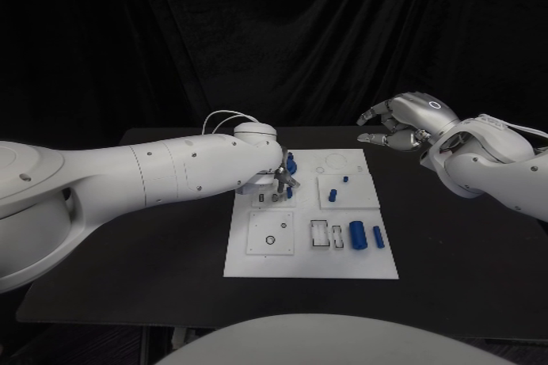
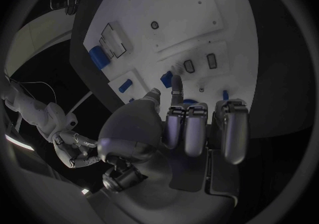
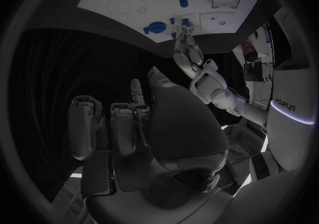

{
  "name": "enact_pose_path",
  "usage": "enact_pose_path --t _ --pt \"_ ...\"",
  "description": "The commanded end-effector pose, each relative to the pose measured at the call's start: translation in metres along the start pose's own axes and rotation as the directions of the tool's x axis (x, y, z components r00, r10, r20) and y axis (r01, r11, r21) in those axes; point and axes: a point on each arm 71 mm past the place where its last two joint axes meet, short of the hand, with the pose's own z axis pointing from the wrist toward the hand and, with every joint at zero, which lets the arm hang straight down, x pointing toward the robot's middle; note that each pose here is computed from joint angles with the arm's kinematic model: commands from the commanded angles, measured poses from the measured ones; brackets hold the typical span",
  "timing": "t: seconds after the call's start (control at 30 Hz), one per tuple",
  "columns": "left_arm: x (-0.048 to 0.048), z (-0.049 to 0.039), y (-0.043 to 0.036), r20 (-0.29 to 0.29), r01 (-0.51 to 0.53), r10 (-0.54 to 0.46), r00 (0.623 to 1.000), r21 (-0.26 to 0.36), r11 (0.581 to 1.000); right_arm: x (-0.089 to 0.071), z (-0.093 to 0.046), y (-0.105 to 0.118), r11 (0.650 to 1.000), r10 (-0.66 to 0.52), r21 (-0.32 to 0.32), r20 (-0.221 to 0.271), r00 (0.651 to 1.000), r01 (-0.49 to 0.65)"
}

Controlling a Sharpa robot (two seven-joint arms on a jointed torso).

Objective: Assemble the parts on the task board

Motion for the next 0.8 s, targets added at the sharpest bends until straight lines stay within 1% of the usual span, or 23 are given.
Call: enact_pose_path --t 0.03,0.43,0.63,0.8 --pt "0.0011 0.0021 -0.0024 0.014 0.015 -0.015 1.000 0.013 1.000 0.001 0.000 -0.001 1.000 -0.001 0.015 0.005 1.000 0.001" --pt "0.0062 0.0109 -0.0003 0.027 0.045 -0.045 0.999 0.013 0.999 0.002 -0.001 -0.002 1.000 0.000 0.021 -0.001 1.000 0.000" --pt "0.0063 0.0132 0.0007 0.029 0.049 -0.050 0.998 0.013 0.999 0.002 -0.001 -0.002 1.000 0.000 0.025 -0.003 1.000 0.000" --pt "0.0070 0.0137 -0.0005 0.027 0.049 -0.049 0.998 0.021 0.999 0.002 -0.001 -0.002 1.000 0.001 0.027 -0.007 1.000 0.000"
